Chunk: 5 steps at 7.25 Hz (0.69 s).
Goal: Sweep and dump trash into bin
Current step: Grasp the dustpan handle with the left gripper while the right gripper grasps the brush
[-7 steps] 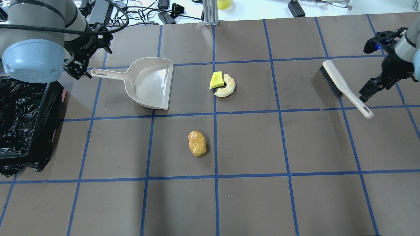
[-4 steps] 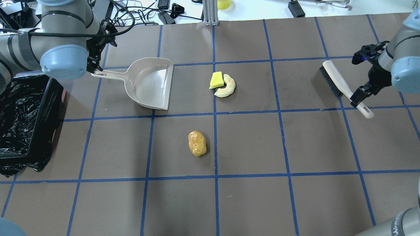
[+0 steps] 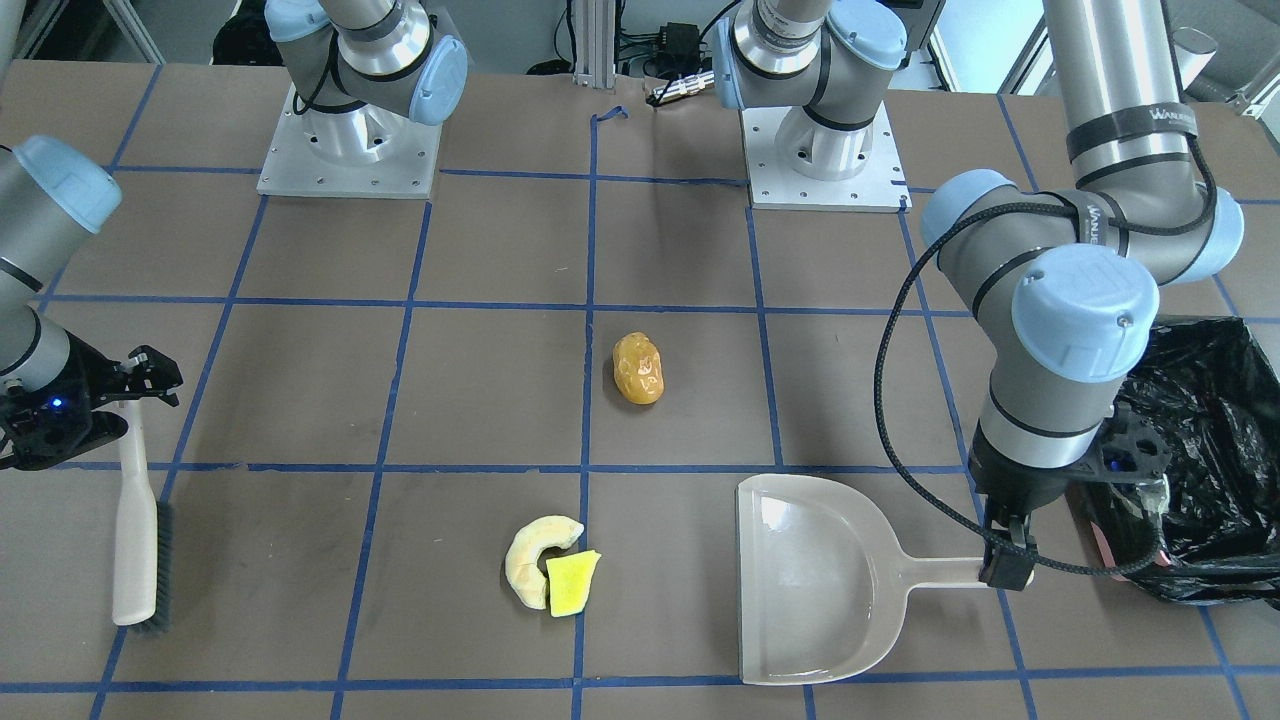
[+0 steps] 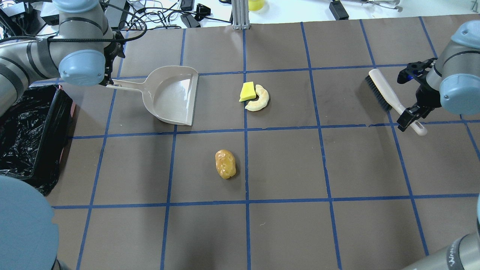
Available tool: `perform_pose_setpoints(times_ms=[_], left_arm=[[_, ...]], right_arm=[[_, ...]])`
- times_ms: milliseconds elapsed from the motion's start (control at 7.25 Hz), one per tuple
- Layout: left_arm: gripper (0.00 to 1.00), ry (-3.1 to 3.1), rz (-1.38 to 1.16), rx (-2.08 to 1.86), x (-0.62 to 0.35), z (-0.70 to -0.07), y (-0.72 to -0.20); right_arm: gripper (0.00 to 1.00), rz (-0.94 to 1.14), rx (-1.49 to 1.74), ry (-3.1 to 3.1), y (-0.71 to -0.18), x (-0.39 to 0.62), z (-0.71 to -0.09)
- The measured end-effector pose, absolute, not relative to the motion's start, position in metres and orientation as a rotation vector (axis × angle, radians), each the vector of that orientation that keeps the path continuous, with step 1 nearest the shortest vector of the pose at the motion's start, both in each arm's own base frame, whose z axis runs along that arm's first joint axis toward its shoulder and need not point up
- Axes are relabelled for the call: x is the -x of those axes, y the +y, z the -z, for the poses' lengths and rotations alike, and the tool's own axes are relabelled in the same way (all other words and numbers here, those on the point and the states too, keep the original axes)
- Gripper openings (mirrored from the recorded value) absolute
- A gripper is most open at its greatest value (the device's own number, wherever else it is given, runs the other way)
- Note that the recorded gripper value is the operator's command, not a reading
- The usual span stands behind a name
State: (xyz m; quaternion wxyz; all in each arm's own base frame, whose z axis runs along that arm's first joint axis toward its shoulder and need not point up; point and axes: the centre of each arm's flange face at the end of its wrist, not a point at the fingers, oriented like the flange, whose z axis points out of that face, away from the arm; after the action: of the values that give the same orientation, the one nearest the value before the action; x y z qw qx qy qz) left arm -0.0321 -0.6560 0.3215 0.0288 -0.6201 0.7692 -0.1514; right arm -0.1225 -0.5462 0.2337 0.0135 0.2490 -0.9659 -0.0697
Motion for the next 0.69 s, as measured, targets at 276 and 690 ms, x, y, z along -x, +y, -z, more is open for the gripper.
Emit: perform_pose_setpoints(times_ms=[276, 690], left_arm=[[0.99, 2.279, 0.424, 2.024, 0.030, -0.293, -0.664], [0.99, 2.213, 0.378, 2.073, 0.027, -0.264, -0.671]], right_arm=[[0.63, 0.217, -0.771, -3.006, -0.546, 0.123, -0.233], [0.32, 0.217, -0.762, -3.007, -0.546, 0.123, -0.233]])
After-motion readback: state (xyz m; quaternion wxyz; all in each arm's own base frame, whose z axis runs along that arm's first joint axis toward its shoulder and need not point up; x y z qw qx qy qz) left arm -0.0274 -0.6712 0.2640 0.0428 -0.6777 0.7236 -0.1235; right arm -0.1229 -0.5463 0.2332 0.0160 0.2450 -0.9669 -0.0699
